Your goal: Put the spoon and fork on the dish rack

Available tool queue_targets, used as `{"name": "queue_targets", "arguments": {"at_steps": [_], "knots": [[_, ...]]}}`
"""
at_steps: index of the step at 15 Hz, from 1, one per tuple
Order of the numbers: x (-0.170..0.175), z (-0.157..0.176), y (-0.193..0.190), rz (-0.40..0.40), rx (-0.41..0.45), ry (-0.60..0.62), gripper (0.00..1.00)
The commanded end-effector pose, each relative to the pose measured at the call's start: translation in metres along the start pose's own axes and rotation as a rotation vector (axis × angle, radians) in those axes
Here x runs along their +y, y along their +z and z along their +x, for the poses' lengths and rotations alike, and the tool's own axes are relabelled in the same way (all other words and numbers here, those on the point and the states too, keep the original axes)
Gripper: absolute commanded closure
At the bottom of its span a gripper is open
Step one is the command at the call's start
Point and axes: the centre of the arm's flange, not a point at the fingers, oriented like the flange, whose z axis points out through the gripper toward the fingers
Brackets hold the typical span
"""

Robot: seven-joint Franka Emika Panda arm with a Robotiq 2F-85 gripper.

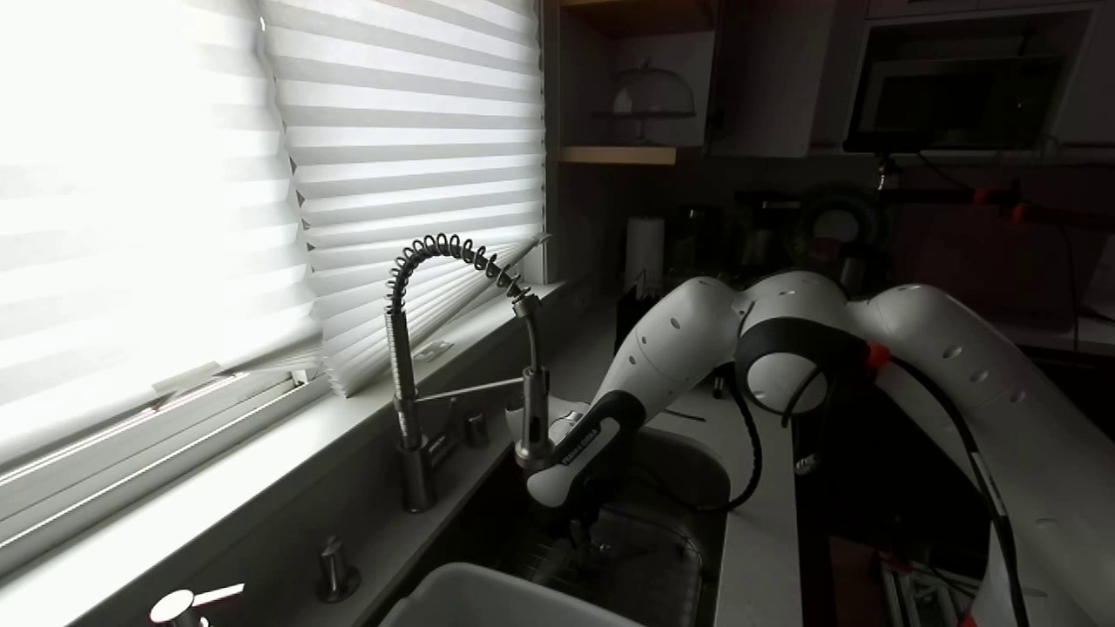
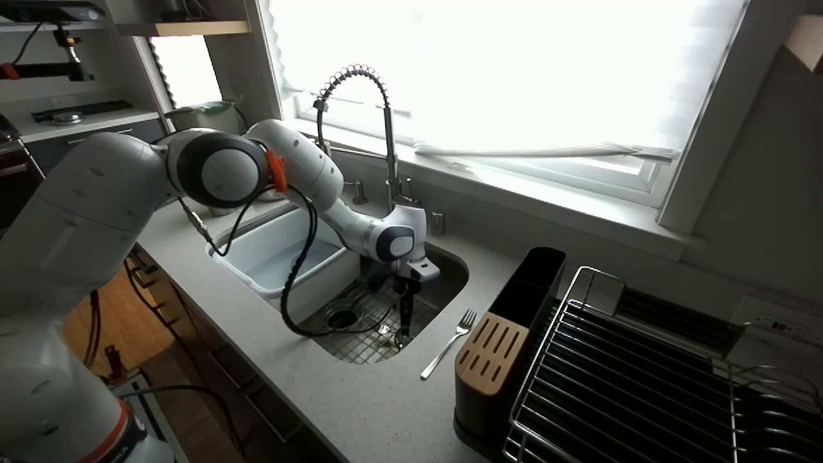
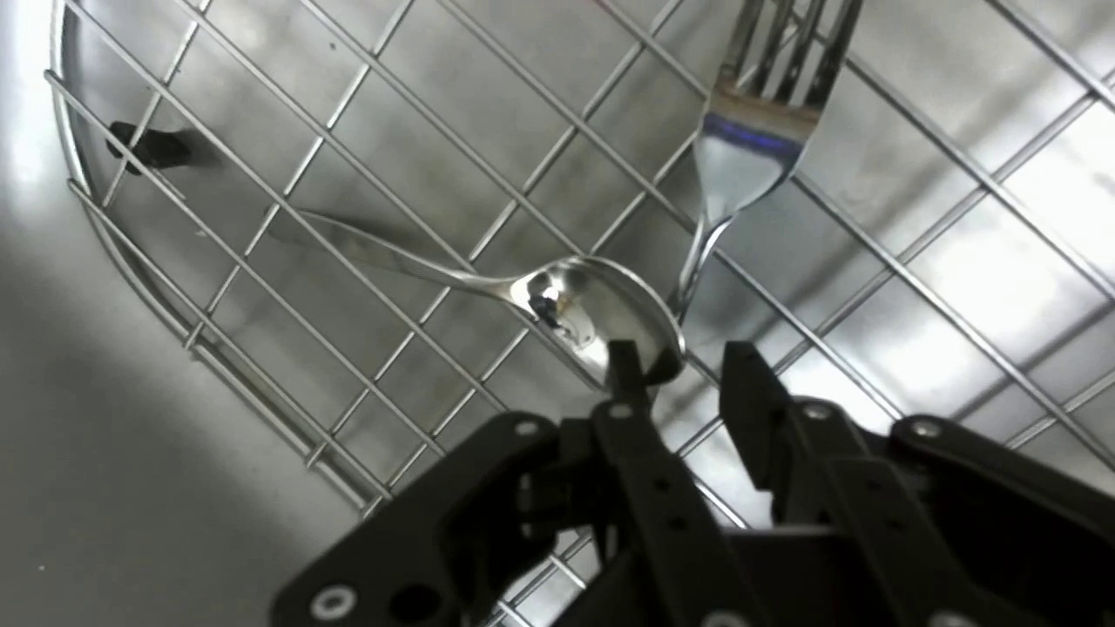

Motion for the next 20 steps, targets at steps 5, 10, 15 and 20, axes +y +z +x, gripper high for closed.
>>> {"name": "queue_targets", "arguments": {"at_steps": [5, 10, 15, 20], "knots": [[-0.001, -0.001, 0.0, -0.05, -0.062, -0.003, 1.0], [0.007, -0.003, -0.013, -0.076, -0.062, -0.006, 0.99], [0.023, 0.008, -0.043, -0.027, -0.002, 0.034, 1.0], [0.039, 0.01, -0.08, 0.037, 0.051, 0.056, 0.99]]}}
